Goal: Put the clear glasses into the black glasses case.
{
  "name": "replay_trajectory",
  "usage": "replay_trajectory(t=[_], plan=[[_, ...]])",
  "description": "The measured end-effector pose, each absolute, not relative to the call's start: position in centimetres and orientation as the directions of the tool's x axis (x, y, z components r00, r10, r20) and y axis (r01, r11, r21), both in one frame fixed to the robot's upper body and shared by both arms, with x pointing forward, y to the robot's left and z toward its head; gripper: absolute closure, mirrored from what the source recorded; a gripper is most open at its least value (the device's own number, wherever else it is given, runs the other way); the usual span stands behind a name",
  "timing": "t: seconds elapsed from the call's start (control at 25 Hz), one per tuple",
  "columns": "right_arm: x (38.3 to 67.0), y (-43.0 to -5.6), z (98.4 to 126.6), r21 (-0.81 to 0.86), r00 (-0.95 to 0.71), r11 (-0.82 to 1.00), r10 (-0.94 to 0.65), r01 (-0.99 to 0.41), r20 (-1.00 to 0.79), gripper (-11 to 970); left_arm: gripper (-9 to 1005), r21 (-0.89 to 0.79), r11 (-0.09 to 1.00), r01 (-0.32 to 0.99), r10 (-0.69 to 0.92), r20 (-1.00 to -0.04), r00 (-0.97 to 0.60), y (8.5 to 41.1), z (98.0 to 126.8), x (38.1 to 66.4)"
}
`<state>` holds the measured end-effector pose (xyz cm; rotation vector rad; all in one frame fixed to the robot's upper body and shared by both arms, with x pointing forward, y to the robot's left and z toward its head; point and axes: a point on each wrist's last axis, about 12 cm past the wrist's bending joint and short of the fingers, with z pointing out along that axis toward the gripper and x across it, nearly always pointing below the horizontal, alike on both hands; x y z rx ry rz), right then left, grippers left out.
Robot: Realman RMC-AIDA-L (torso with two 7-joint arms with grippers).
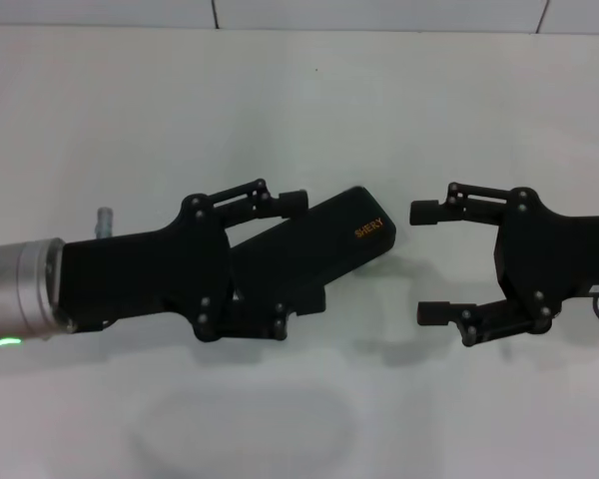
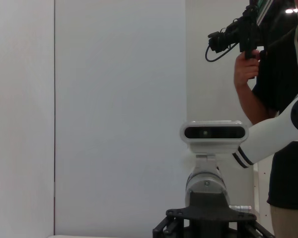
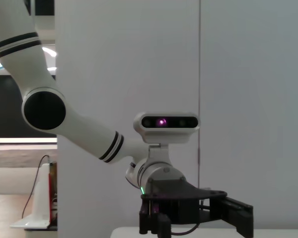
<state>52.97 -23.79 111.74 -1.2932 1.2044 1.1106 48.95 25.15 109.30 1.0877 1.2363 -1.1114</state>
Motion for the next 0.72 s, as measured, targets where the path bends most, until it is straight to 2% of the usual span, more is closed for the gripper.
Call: replay_trajectory(t=[0.72], plan=[[53.1,-23.4,111.3,-0.105,0.103,0.034,-0.066,-0.994,-0.993,69,112,0.083,0.134,0.987,-0.064,-0.994,0.092,26.7,109.4,47.3]])
